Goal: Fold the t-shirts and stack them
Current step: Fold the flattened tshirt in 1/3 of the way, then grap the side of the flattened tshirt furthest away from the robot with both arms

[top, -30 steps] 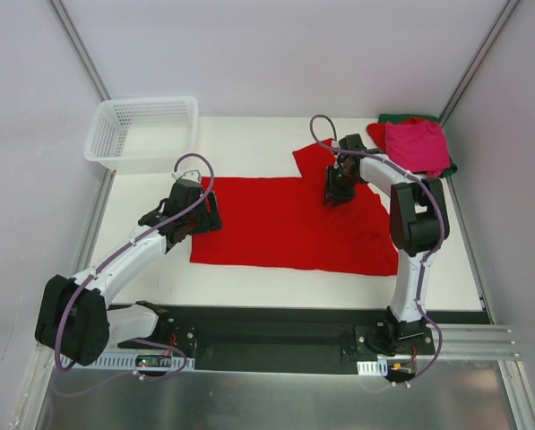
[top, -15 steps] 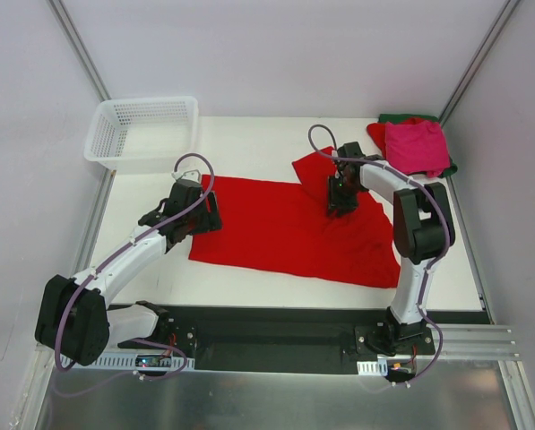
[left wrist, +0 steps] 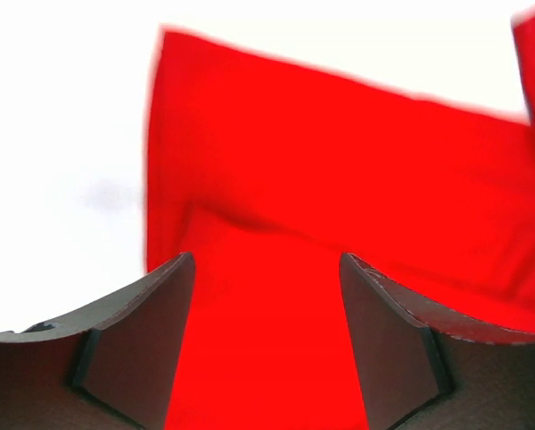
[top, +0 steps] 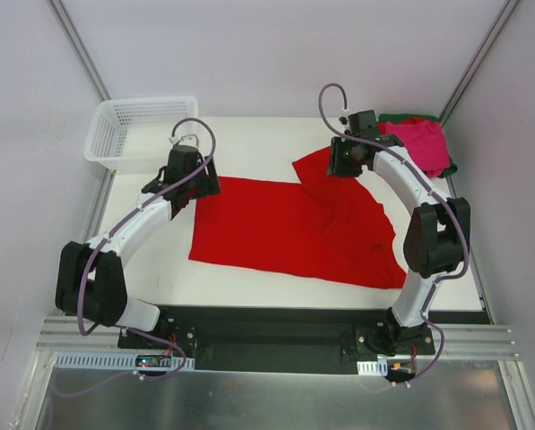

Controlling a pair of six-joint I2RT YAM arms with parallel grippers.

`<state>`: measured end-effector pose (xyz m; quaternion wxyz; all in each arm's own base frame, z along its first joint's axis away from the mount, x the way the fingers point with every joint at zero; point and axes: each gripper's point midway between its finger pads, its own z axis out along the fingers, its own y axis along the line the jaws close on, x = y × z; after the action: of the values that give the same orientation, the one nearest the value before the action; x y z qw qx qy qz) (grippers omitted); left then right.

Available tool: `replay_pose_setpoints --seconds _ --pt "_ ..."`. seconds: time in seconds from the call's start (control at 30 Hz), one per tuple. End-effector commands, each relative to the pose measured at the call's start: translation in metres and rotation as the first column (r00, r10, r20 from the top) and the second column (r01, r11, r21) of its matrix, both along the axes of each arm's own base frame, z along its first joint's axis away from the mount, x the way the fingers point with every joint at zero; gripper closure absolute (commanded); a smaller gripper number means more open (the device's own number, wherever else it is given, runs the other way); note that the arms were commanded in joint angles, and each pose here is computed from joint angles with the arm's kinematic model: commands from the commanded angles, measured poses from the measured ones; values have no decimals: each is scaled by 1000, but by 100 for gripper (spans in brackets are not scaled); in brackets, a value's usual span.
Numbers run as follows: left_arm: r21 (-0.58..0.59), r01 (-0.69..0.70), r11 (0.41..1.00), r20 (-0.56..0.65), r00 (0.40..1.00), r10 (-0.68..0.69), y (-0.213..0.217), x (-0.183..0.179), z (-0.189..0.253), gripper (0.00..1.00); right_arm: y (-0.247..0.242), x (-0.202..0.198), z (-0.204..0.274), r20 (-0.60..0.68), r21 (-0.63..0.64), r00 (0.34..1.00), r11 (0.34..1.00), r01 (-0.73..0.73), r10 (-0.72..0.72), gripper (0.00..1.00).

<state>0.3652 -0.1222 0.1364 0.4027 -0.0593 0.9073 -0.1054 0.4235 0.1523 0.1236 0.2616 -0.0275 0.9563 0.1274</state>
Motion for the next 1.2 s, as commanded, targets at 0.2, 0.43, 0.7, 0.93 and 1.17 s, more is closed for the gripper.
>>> replay_pose_setpoints --seconds 0.2,0.43,0.7,0.93,1.17 --pt "2 56 998 82 995 -56 28 86 0 41 -8 3 40 89 53 996 999 10 -15 60" --pt "-14 87 996 47 995 -86 31 109 -18 42 -13 4 37 85 59 996 998 19 -24 60" --pt "-36 58 998 -7 998 -58 49 120 -44 42 -17 6 36 78 76 996 997 30 -36 60" --pt "-96 50 994 -45 997 -55 53 129 -54 43 -16 7 38 73 99 997 995 31 -38 60" --pt "-210 75 975 -78 993 -93 33 140 -63 43 -17 8 42 78 109 996 993 35 -43 60"
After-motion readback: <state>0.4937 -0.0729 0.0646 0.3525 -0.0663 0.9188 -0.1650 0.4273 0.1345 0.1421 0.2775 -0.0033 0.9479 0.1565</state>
